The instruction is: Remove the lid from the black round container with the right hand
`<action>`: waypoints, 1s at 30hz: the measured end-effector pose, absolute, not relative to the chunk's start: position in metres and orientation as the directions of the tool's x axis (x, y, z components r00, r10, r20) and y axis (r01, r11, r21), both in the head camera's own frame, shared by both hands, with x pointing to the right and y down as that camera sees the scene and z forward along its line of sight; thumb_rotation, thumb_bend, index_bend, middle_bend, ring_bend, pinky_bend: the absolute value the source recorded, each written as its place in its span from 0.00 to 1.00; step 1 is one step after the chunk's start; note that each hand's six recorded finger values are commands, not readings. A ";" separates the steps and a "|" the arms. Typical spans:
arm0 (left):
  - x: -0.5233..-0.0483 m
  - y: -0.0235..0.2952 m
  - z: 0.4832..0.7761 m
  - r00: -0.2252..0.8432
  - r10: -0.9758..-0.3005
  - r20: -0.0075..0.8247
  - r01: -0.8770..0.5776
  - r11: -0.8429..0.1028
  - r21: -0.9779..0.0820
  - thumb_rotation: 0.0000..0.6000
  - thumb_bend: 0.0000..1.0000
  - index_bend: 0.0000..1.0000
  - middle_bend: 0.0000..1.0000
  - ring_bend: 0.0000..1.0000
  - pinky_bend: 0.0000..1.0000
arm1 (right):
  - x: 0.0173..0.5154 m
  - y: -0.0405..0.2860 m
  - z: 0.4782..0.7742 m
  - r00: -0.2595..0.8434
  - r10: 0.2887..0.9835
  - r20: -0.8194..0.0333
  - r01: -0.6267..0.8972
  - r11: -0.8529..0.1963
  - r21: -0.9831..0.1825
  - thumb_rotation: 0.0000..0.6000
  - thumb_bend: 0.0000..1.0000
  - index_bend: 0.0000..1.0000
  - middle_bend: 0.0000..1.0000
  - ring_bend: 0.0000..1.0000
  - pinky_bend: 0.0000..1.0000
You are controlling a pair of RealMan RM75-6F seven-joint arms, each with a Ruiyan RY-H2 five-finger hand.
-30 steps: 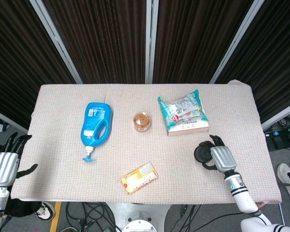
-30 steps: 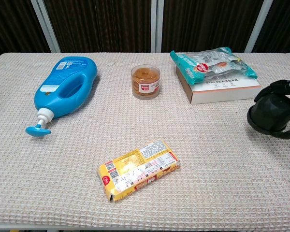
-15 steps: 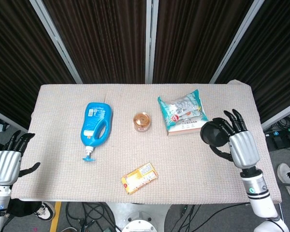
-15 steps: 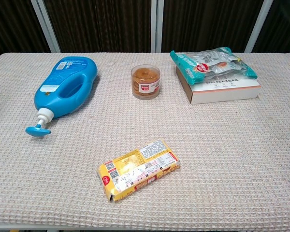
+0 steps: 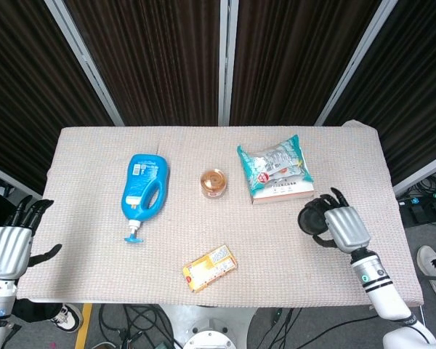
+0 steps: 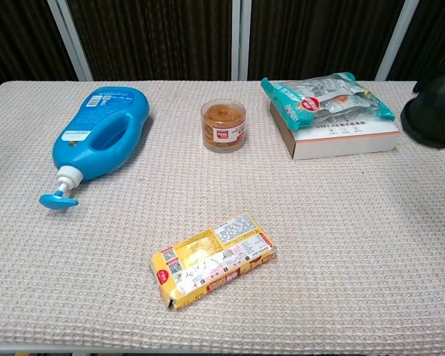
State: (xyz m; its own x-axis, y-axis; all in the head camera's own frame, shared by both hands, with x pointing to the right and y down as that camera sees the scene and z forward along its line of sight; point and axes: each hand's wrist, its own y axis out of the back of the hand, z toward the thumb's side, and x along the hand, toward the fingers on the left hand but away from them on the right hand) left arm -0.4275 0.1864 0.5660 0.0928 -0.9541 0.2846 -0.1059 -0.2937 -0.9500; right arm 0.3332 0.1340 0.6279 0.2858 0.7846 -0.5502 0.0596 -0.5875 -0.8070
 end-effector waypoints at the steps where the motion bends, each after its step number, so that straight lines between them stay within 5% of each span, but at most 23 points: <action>1: -0.428 0.186 0.566 0.092 -0.955 0.282 -0.107 -0.291 -0.951 1.00 0.13 0.16 0.15 0.06 0.31 | 0.330 0.136 0.630 0.296 0.769 -0.566 0.054 -0.605 -0.794 1.00 0.15 0.40 0.47 0.16 0.01; 5: -0.426 0.185 0.568 0.093 -0.955 0.282 -0.110 -0.292 -0.950 1.00 0.13 0.16 0.15 0.06 0.31 | 0.316 0.133 0.618 0.346 0.767 -0.540 0.059 -0.592 -0.804 1.00 0.13 0.40 0.47 0.16 0.00; 8: -0.425 0.186 0.571 0.097 -0.951 0.292 -0.104 -0.302 -0.948 1.00 0.13 0.16 0.15 0.06 0.31 | 0.306 0.119 0.590 0.383 0.828 -0.410 0.095 -0.477 -0.874 1.00 0.12 0.40 0.47 0.16 0.00; 15: -0.427 0.187 0.573 0.093 -0.950 0.298 -0.100 -0.307 -0.947 1.00 0.13 0.16 0.15 0.06 0.31 | 0.313 0.099 0.487 0.346 0.923 0.168 0.298 0.062 -0.953 1.00 0.12 0.43 0.48 0.16 0.00; 19: -0.428 0.187 0.572 0.091 -0.952 0.293 -0.103 -0.302 -0.948 1.00 0.13 0.16 0.15 0.06 0.31 | 0.328 0.106 0.466 0.279 0.904 0.324 0.361 0.214 -0.908 1.00 0.12 0.44 0.48 0.16 0.00; 22: -0.429 0.188 0.573 0.090 -0.951 0.297 -0.102 -0.305 -0.947 1.00 0.13 0.16 0.15 0.06 0.31 | 0.334 0.107 0.471 0.265 0.906 0.330 0.361 0.224 -0.905 1.00 0.13 0.44 0.50 0.16 0.00; 25: -0.430 0.189 0.575 0.089 -0.948 0.306 -0.098 -0.314 -0.944 1.00 0.13 0.16 0.15 0.06 0.31 | 0.334 0.103 0.493 0.278 0.930 0.240 0.319 0.146 -0.936 1.00 0.14 0.45 0.50 0.16 0.00; 30: -0.430 0.190 0.577 0.089 -0.943 0.320 -0.100 -0.328 -0.939 1.00 0.13 0.16 0.15 0.06 0.31 | 0.331 0.095 0.558 0.293 0.948 -0.126 0.159 -0.178 -0.971 1.00 0.15 0.45 0.50 0.16 0.00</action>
State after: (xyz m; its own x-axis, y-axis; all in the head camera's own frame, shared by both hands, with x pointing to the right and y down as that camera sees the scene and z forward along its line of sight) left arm -0.4301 0.1900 0.5775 0.0893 -0.9433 0.3197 -0.1004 -0.3279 -0.9394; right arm 0.3309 0.0949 0.5579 0.2934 0.9477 -0.1257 0.1591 -0.1781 -0.9711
